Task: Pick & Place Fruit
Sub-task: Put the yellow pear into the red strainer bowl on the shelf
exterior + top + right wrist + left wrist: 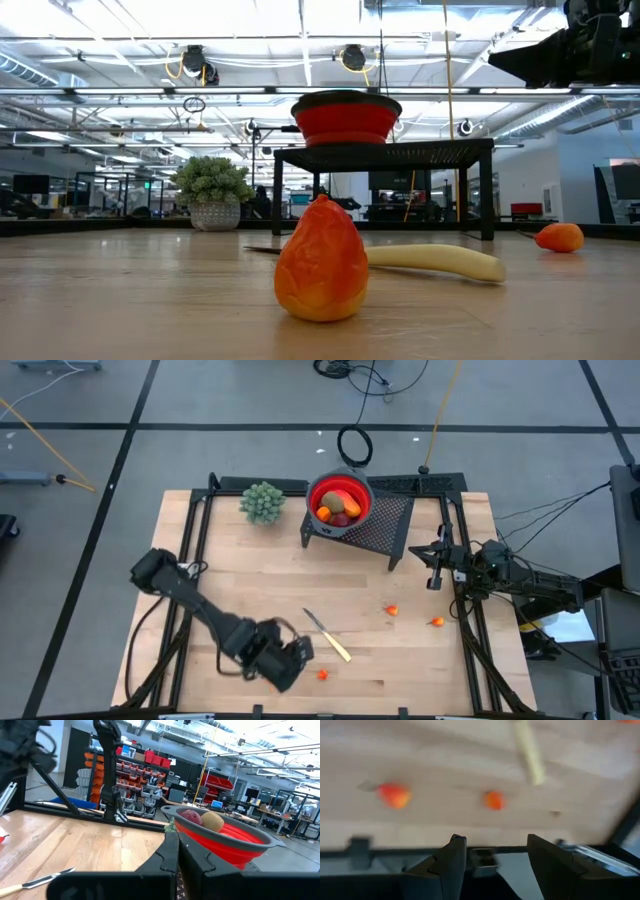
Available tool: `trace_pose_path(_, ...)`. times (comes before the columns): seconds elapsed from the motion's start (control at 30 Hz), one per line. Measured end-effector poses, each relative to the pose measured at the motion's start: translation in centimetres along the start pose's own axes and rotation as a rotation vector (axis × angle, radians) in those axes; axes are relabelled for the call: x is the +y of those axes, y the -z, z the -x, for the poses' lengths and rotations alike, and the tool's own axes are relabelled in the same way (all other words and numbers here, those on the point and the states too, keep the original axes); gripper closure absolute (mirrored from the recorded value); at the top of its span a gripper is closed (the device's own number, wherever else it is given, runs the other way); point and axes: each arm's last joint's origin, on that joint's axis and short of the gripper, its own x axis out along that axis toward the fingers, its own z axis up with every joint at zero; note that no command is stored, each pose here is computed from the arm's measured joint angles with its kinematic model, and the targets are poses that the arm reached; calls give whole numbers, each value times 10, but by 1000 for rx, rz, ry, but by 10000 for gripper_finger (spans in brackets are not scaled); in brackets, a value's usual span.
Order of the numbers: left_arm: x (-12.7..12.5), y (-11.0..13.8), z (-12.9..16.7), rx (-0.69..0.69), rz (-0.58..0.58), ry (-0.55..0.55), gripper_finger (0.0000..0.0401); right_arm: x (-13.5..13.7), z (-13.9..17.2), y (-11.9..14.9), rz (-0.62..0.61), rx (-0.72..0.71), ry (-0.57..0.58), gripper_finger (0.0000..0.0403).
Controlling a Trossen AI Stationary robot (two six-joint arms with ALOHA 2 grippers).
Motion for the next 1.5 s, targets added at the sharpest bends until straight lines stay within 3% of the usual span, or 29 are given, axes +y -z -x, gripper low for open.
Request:
trace_pose_path(0.5, 39, 25, -48, 51, -102, -314, 192, 0, 0, 0, 0, 0, 0, 403)
trace_pose_path(0.73, 49, 30, -54, 47, -126, -365, 192, 0, 0, 0, 0, 0, 0, 403)
trace_pose_path(0.83, 51, 28, -53, 38, -194, -382, 192, 0, 0, 0, 0, 0, 0, 403)
trace_pose_path(1.0, 51, 24, -53, 38, -438, -375, 192, 0, 0, 0, 0, 0, 0, 403)
trace_pose_path(1.27, 45, 20, -54, -35, -1055, -274, 192, 0, 0, 0, 0, 0, 0, 403)
trace_pose_path(1.5, 45, 21, -54, 48, -1534, -292, 192, 0, 0, 0, 0, 0, 0, 403)
